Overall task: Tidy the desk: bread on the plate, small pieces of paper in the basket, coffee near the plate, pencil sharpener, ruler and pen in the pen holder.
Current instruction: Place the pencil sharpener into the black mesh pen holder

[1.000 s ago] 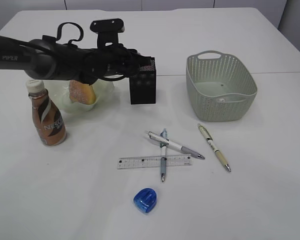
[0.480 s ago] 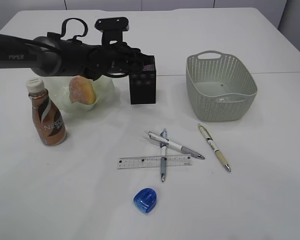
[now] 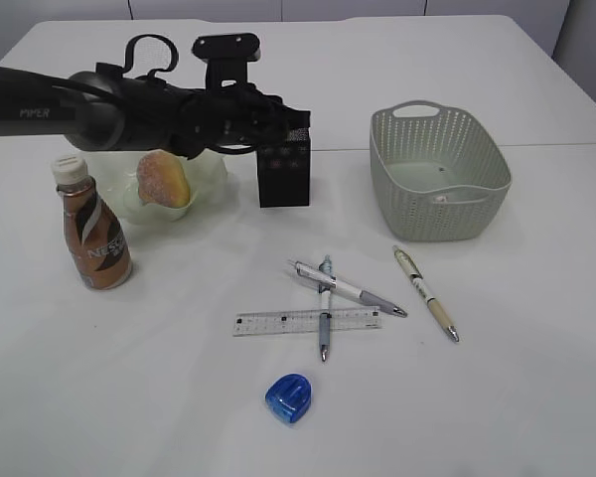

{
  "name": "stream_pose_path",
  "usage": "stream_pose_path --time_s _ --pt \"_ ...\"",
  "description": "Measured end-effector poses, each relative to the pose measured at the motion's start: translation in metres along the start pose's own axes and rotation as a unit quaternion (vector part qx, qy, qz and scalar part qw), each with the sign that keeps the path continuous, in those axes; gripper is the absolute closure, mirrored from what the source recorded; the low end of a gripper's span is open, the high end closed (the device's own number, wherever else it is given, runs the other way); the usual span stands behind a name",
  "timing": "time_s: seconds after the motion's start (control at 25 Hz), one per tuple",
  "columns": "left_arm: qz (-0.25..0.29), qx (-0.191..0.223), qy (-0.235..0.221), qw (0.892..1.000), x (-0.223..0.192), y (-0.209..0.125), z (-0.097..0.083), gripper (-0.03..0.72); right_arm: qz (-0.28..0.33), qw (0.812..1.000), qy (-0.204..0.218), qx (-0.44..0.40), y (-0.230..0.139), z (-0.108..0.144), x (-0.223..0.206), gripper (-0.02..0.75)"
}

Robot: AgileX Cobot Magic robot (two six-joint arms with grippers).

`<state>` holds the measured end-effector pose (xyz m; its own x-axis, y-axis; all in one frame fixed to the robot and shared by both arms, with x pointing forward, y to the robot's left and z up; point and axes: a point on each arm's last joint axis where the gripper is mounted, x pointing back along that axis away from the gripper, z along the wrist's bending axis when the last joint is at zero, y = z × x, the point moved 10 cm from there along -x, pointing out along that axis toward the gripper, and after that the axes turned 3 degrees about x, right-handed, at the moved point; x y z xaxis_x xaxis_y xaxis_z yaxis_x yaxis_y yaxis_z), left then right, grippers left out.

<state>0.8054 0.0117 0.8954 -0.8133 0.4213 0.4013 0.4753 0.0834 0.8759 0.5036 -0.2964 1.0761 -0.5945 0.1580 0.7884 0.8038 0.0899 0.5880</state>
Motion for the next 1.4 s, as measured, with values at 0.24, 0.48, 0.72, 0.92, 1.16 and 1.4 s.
stream_pose_path --time_s 0.24,0.48,0.72,0.92,1.16,1.4 --pt "0.003 -0.02 -0.008 1.0 0.0 -0.003 -0.011 0.519 -0.001 1.0 -0.001 0.0 0.0 0.0 0.0 0.271" --pt "-0.007 -0.022 -0.015 1.0 0.0 0.0 -0.015 0.519 -0.001 1.0 -0.002 0.0 0.001 -0.001 0.0 0.271" --pt "-0.014 -0.022 -0.018 1.0 0.0 0.002 -0.016 0.518 -0.002 1.0 -0.002 0.0 0.001 -0.001 0.0 0.271" --pt "-0.018 -0.022 -0.02 0.999 0.0 0.004 -0.017 0.516 -0.003 1.0 -0.003 0.001 0.001 -0.001 0.0 0.271" --pt "-0.024 -0.022 -0.022 0.999 0.0 0.006 -0.018 0.515 -0.003 1.0 -0.003 0.001 0.001 -0.001 0.0 0.271" --pt "-0.029 -0.022 -0.024 0.999 0.001 0.008 -0.019 0.512 -0.003 1.0 -0.003 0.001 0.001 -0.001 0.0 0.27"
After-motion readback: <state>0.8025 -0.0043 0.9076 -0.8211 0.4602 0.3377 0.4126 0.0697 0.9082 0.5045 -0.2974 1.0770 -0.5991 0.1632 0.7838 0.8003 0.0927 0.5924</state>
